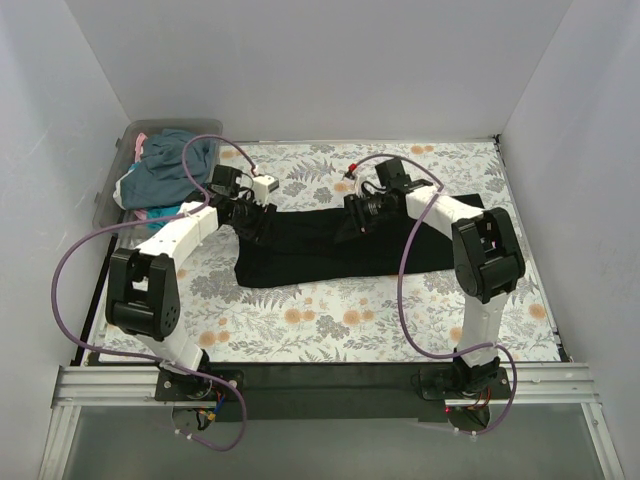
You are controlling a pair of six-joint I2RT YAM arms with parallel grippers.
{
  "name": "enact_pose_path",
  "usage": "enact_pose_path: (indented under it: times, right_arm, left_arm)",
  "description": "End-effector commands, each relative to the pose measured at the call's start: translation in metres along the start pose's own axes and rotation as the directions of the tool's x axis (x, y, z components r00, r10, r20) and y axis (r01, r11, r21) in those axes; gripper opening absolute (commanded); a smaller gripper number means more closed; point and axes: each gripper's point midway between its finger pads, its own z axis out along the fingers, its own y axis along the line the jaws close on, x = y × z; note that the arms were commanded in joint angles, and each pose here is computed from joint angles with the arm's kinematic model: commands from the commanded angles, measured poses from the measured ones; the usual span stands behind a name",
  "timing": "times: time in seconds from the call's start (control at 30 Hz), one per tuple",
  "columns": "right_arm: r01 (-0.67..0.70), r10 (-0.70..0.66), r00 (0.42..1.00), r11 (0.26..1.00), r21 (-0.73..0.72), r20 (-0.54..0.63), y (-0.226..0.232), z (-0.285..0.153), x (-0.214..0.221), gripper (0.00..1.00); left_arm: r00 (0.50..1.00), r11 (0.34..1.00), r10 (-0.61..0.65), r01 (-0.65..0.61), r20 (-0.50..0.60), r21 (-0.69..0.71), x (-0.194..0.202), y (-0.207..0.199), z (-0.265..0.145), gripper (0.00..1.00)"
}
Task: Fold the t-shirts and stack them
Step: Fold the tshirt
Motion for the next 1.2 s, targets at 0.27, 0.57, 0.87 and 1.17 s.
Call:
enact_pose_path:
  times: [0.27,0.57,0.87,1.17]
  right_arm:
    - [0.089,-0.088,0.996,0.995,-0.038,0.022,0.024,0.015,-0.045,0.2]
    - [0.058,-0.055,0.998,0.996,0.074,-0.036,-0.038,0.048,-0.025,0.17]
    - [0.04,-0.038,0.999,0.991,0.124,-0.021,-0.064,0.043,-0.027,0.21]
    - [0.228,-0.253,0.961,0.953,0.202,0.109,-0.036,-0.09,-0.075,0.72]
  left_arm:
    - [0.991,0.994,-0.087,0.081,0.098,0.067,-0.046,-0.001,0.018,0.32]
    - [0.985,0.987,-0.161,0.161,0.055,0.008,-0.04,0.029,0.063,0.3]
    - [0.979,0.968,-0.202,0.201,0.006,-0.15,-0.035,0.075,0.095,0.25]
    - [0.987,0.974,-0.074,0.102,0.143,-0.202,-0.135,0.106,0.088,0.48]
